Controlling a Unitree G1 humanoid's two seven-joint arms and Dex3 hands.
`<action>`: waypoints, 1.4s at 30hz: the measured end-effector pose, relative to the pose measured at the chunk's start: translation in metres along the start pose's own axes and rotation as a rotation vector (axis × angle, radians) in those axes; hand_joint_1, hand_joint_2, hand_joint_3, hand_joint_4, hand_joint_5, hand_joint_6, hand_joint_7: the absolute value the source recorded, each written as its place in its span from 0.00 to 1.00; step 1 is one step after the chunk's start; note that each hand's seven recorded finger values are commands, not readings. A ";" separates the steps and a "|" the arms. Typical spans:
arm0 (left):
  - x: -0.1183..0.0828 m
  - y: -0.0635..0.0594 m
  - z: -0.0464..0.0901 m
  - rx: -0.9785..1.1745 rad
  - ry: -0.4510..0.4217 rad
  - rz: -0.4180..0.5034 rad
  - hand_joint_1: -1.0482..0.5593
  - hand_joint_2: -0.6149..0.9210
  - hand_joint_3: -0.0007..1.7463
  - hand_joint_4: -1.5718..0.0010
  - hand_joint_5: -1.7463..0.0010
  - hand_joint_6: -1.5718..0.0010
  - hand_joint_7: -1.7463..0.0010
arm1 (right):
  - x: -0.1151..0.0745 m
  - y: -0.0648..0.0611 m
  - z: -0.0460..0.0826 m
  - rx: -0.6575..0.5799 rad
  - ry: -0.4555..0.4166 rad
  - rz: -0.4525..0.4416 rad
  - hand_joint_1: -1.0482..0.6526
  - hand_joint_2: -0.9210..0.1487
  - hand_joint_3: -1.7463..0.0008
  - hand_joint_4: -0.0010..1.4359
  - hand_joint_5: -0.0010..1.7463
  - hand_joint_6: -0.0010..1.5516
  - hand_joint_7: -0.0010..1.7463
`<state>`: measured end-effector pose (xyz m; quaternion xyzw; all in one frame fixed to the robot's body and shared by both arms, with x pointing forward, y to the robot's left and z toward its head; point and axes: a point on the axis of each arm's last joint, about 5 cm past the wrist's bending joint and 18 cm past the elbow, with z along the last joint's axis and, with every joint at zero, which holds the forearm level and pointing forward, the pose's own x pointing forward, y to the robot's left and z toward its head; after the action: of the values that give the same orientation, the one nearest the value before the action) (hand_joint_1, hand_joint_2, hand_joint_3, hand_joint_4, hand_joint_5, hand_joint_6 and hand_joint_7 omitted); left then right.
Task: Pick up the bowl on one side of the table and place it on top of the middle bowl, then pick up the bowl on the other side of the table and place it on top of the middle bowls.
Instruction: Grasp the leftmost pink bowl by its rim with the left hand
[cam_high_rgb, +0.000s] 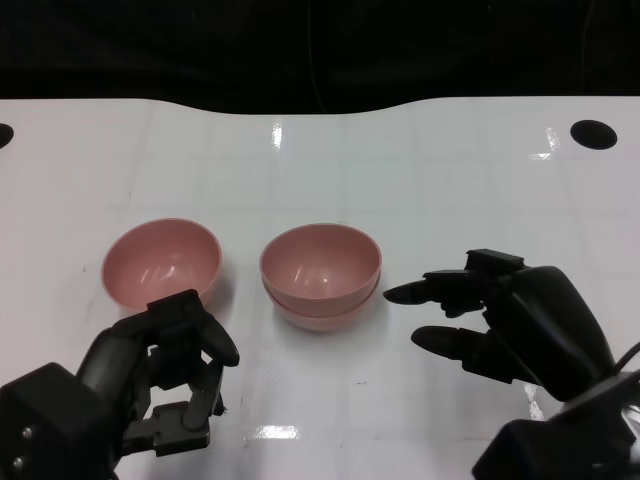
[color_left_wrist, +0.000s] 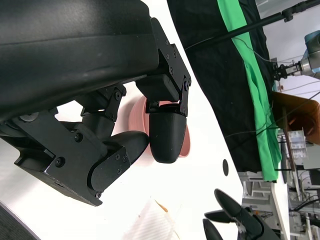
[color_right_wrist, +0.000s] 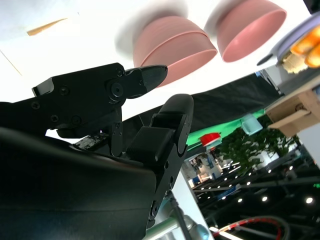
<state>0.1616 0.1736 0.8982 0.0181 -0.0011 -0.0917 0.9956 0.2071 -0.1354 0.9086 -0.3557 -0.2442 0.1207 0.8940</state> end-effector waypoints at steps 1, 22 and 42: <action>0.000 0.000 0.000 -0.001 0.001 0.001 0.59 0.68 0.73 0.50 0.00 0.52 0.14 | -0.002 -0.001 -0.001 0.016 0.005 -0.001 0.53 0.14 0.83 0.45 0.76 0.59 0.28; 0.003 0.001 -0.003 0.041 0.004 0.004 0.61 0.71 0.72 0.50 0.00 0.53 0.12 | -0.052 -0.024 -0.004 0.304 0.167 -0.026 0.65 0.51 0.22 0.62 0.78 0.60 0.56; 0.006 0.014 0.003 0.050 -0.020 0.062 0.59 0.81 0.50 0.54 0.24 0.53 0.34 | -0.057 -0.016 0.003 0.430 0.284 -0.088 0.63 0.62 0.06 0.69 1.00 0.53 0.90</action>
<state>0.1703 0.1865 0.9015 0.0423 -0.0138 -0.0609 0.9972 0.1576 -0.1678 0.9015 -0.1600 -0.1002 0.0797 0.9788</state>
